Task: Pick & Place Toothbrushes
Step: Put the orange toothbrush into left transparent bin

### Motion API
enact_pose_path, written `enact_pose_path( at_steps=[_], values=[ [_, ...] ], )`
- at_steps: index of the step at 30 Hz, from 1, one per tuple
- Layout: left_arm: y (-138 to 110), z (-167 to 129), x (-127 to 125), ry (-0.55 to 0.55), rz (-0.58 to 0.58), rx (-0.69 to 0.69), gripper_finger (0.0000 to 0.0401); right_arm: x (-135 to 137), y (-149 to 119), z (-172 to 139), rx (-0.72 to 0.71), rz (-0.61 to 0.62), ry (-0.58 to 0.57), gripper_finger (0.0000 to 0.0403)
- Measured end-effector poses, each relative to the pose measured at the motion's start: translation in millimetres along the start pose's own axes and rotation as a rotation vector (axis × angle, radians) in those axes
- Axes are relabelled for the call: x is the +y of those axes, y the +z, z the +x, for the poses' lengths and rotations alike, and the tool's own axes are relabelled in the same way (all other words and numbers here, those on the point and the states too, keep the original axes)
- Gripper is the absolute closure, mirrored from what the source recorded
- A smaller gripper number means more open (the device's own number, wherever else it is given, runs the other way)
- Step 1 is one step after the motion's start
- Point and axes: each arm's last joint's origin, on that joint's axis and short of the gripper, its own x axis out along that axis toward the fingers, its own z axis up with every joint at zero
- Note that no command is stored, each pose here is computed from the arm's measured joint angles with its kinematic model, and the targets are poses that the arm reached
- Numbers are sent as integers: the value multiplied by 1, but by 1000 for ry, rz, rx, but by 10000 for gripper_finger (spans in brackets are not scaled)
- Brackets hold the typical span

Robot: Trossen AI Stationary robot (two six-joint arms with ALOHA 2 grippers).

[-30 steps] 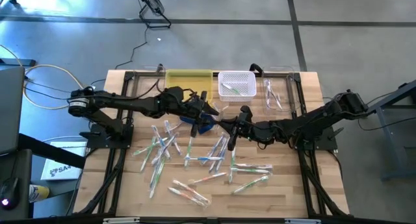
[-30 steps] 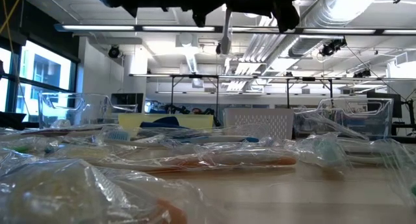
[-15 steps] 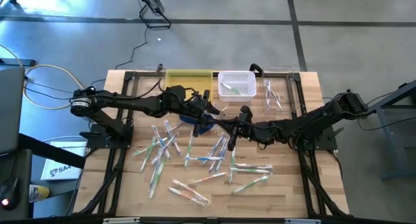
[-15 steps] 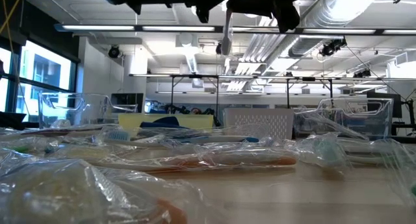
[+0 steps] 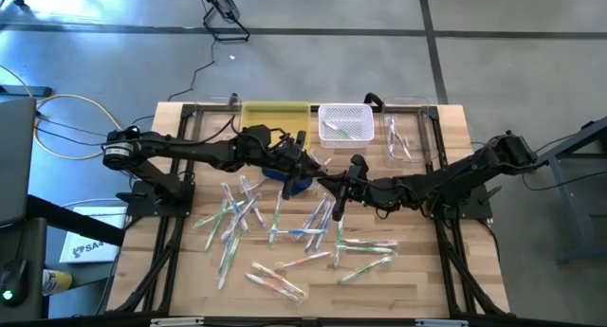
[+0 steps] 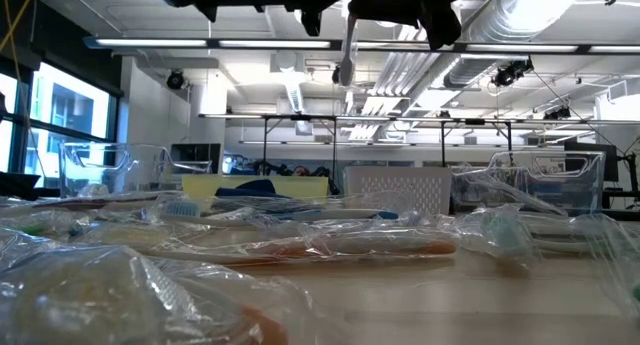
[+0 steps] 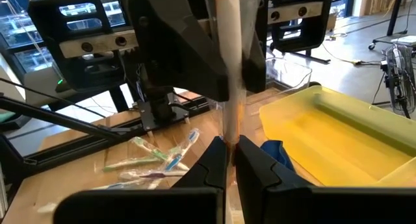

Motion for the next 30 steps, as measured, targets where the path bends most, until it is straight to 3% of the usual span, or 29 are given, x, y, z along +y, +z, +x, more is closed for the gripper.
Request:
enact_pose_path(
  at_steps=[7, 20, 24, 30],
  values=[
    [0, 0, 0, -1, 8, 1, 380, 0, 0, 0, 2, 7, 7, 374],
    [-5, 0, 0, -18, 26, 46, 382, 1, -2, -1, 29, 18, 24, 253],
    [-5, -2, 7, 2, 42, 52, 382, 2, 2, -12, 62, -8, 45, 227],
    [-4, -10, 28, 65, 42, 45, 382, -6, 17, -40, 122, -23, 51, 220]
  ],
)
